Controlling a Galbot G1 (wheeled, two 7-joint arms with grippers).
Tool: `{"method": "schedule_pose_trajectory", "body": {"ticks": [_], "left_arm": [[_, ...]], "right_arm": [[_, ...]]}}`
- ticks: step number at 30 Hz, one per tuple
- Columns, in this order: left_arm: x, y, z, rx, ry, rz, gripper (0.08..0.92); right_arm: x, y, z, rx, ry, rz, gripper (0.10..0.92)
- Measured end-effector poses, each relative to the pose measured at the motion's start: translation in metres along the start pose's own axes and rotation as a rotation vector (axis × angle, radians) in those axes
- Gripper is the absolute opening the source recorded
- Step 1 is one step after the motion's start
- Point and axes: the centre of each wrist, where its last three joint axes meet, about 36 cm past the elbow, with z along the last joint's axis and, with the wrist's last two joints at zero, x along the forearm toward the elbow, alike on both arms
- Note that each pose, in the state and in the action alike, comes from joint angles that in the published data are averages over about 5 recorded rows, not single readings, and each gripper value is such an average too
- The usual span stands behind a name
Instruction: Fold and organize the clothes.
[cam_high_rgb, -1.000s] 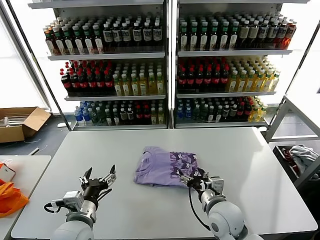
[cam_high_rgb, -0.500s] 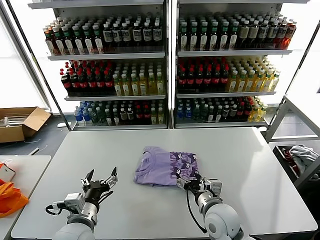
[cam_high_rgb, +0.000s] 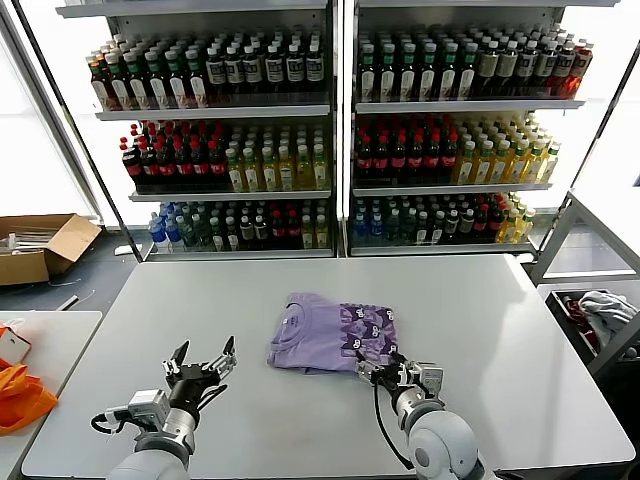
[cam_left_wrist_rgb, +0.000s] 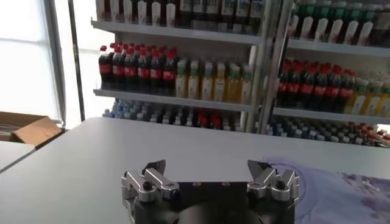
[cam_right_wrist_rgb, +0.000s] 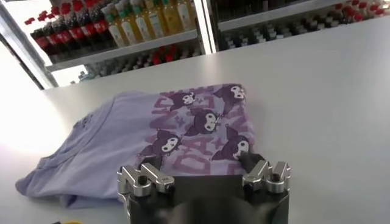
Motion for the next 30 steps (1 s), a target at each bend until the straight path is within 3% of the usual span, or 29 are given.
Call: {"method": "schedule_pose_trajectory", "body": {"ticks": [7,13,19,30], "left_arm": [[0.002,0.002,0.003,0.0,-0.008,-0.001,0.823],[0.003,0.004,0.004,0.001,-0.033,-0.003,0.822],[0.003,0.006,0.008,-0.014,-0.085,-0.014,0.823],[0.0,0.007,0.012,-0.109,-0.197,-0.034,0.823]], "right_arm": [[0.008,-0.003,-0.002,-0.004,-0.022,0.0,0.823],[0.029,-0.006,-0.017,0.056,-0.115,0.017,0.823],[0.052,-0.016,-0.021,0.176,-0.213,0.093,0.823],[0.076,-0.04,-0.017,0.241,-0.277,0.228,0.823]]}}
